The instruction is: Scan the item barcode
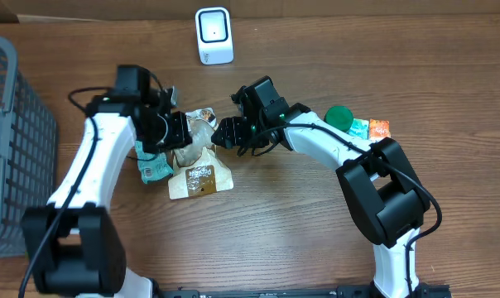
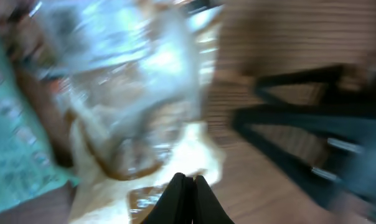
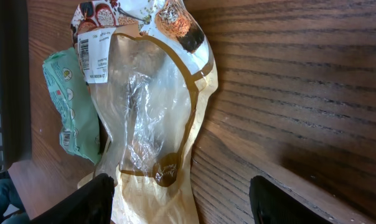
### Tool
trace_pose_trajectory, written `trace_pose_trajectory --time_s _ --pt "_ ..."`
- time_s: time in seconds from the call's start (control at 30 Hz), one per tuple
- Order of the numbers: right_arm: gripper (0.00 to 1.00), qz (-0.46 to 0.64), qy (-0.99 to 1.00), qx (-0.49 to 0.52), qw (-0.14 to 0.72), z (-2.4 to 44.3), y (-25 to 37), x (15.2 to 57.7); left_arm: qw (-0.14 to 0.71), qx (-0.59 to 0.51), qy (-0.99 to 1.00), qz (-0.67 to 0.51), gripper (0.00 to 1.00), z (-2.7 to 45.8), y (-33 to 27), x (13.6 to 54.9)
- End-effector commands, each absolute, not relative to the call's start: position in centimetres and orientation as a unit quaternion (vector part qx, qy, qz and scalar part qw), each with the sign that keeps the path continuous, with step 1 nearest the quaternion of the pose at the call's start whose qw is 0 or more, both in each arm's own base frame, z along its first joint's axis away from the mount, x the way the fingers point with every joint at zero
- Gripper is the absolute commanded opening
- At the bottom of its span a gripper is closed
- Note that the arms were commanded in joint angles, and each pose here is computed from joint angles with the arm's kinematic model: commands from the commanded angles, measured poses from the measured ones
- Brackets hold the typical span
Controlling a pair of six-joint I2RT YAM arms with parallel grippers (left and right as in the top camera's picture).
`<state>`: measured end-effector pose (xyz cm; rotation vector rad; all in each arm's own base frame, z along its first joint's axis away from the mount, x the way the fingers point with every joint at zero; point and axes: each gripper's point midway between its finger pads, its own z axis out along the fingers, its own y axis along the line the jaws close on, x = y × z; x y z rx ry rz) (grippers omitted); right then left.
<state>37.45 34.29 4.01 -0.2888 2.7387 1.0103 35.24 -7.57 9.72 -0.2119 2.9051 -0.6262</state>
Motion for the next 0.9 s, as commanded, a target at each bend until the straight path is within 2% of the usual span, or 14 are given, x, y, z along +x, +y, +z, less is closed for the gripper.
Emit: trace_pose_trajectory --time_s 0.0,0.13,0.43,0.73,0.87 --pt "0.68 0.341 0.929 -0.097 0.104 3.8 34.4 37.4 0.042 -0.176 0.976 -0.121 0.04 6.3 -4.5 34.3" --pt "0.68 0.340 0.930 -0.097 0.103 3.8 34.4 37.3 0.037 -0.204 0.974 -0.090 0.04 4.0 -3.4 33.7" --pt "0.67 0.340 0.930 -0.097 0.103 3.8 34.4 37.3 0.085 -0.188 0.971 -0.123 0.04 1.1 -4.2 34.9" --pt "0.67 0.345 0.928 -0.097 0.098 3.9 34.5 37.1 0.043 -0.191 0.973 -0.124 0.04 -2.8 -4.5 34.4" --pt "0.67 0.340 0.935 -0.062 0.078 3.1 34.3 36.8 0.021 -0.193 0.973 -0.122 0.04 -4.2 -4.6 33.7"
